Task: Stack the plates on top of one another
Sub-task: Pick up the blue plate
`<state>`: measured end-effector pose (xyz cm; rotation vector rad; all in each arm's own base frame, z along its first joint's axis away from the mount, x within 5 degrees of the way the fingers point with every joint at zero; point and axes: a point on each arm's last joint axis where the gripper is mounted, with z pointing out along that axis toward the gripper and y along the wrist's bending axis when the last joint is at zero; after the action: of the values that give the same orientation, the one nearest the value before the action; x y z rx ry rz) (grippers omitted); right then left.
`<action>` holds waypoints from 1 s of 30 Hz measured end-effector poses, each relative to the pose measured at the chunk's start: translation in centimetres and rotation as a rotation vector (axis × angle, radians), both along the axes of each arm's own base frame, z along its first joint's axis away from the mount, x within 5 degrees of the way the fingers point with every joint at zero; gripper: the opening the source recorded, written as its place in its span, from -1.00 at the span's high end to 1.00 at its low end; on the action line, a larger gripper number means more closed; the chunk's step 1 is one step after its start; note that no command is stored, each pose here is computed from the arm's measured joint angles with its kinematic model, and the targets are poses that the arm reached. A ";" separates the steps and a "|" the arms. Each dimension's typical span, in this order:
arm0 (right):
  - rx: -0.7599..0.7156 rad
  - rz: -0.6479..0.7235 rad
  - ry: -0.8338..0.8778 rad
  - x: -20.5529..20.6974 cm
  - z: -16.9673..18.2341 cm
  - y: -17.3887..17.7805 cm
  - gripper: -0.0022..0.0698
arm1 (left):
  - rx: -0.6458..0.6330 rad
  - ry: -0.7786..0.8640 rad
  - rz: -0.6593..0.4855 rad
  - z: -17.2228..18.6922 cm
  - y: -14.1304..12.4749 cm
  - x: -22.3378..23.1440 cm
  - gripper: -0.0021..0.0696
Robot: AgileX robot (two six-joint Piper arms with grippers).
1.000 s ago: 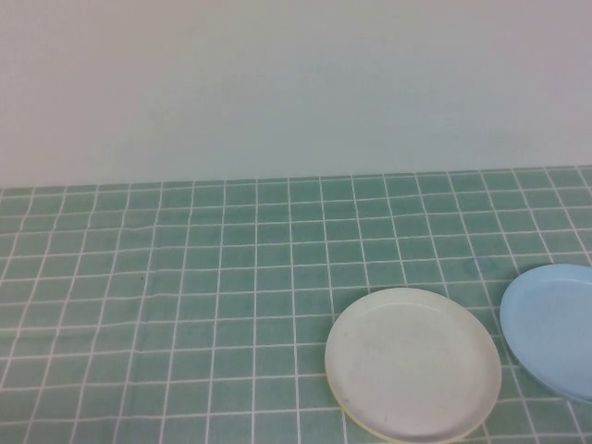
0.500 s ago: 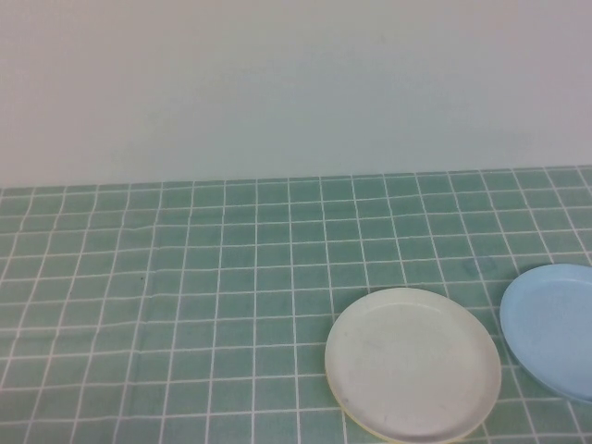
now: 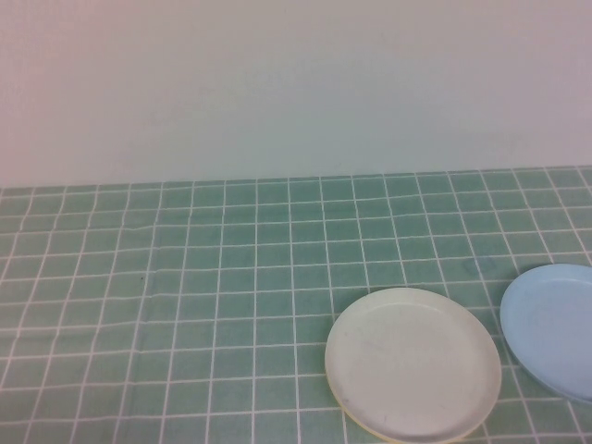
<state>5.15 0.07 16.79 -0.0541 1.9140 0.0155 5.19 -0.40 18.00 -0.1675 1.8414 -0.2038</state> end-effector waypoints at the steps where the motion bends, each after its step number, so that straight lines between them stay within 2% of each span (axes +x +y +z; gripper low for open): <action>1: 0.000 0.000 0.000 0.0 0.0 0.0 0.95 | 0.000 0.000 0.000 0.0 0.0 0.0 0.95; 13: 0.001 0.001 -0.007 0.0 0.1 0.0 0.95 | 0.000 0.000 0.000 0.0 0.0 0.0 0.95; 16: 0.050 0.002 -0.058 0.2 0.5 0.2 0.95 | 0.002 0.000 -0.001 0.0 0.0 0.0 0.95; 21: 0.167 0.011 -0.286 0.5 2.6 0.4 0.95 | 0.004 0.000 -0.001 0.0 0.0 0.0 0.95; 27: 0.231 0.020 -0.579 0.2 5.3 0.3 0.95 | 0.004 0.000 -0.001 0.0 0.0 0.0 0.95; 30: 0.288 0.013 -0.615 0.1 6.0 0.2 0.95 | 0.006 0.000 -0.001 0.0 0.0 0.0 0.95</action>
<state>5.26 0.26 22.75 0.1127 1.2815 0.2543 5.19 -0.39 18.00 -0.1627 1.8417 -0.1992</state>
